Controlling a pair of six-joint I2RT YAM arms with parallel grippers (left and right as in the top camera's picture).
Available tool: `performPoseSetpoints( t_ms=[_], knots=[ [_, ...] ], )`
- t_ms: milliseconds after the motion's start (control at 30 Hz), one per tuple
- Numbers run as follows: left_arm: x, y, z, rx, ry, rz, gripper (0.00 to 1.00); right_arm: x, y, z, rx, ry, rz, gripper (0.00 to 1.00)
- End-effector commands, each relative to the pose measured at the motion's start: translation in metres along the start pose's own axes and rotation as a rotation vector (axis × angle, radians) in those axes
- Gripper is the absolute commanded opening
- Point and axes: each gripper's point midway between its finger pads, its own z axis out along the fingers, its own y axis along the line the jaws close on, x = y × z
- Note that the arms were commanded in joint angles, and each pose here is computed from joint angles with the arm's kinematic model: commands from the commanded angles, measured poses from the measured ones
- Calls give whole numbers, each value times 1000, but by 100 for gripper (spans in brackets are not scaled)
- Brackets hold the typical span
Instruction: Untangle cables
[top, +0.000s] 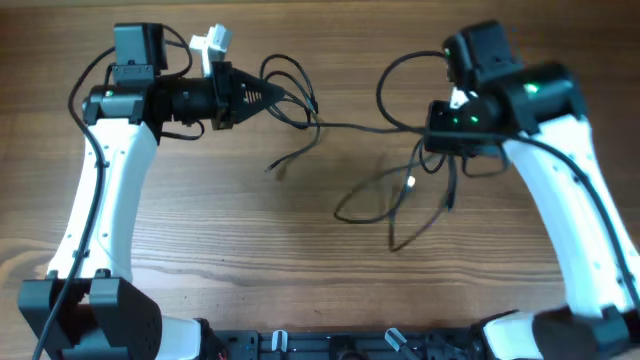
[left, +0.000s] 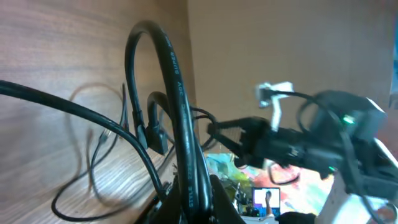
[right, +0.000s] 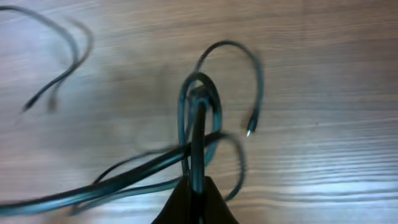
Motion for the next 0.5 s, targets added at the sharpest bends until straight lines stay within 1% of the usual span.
performPoseSetpoints(
  t_ms=[0, 33, 100, 167, 267, 333, 467],
  knots=[
    [-9, -7, -17, 32, -38, 45, 4, -21, -15, 13, 82, -53, 51, 4],
    [-13, -3, -22, 21, -59, 63, 4, -29, -16, 10, 63, -77, 70, 4],
    [-26, 13, -38, -49, -128, 53, 4, -39, -21, 0, 14, -100, 92, 4],
    [-37, 25, -55, -97, -191, 38, 4, -46, -23, -9, -72, -101, 94, 4],
    [-53, 38, -90, -121, -290, 1, 4, -49, -30, -13, -166, -82, 105, 4],
    [-60, 42, -114, -109, -349, -36, 4, -49, -38, -14, -197, -68, 122, 4],
    [-64, 36, -158, -33, -423, -23, 4, -50, -61, -9, -172, -58, 153, 4]
  ],
)
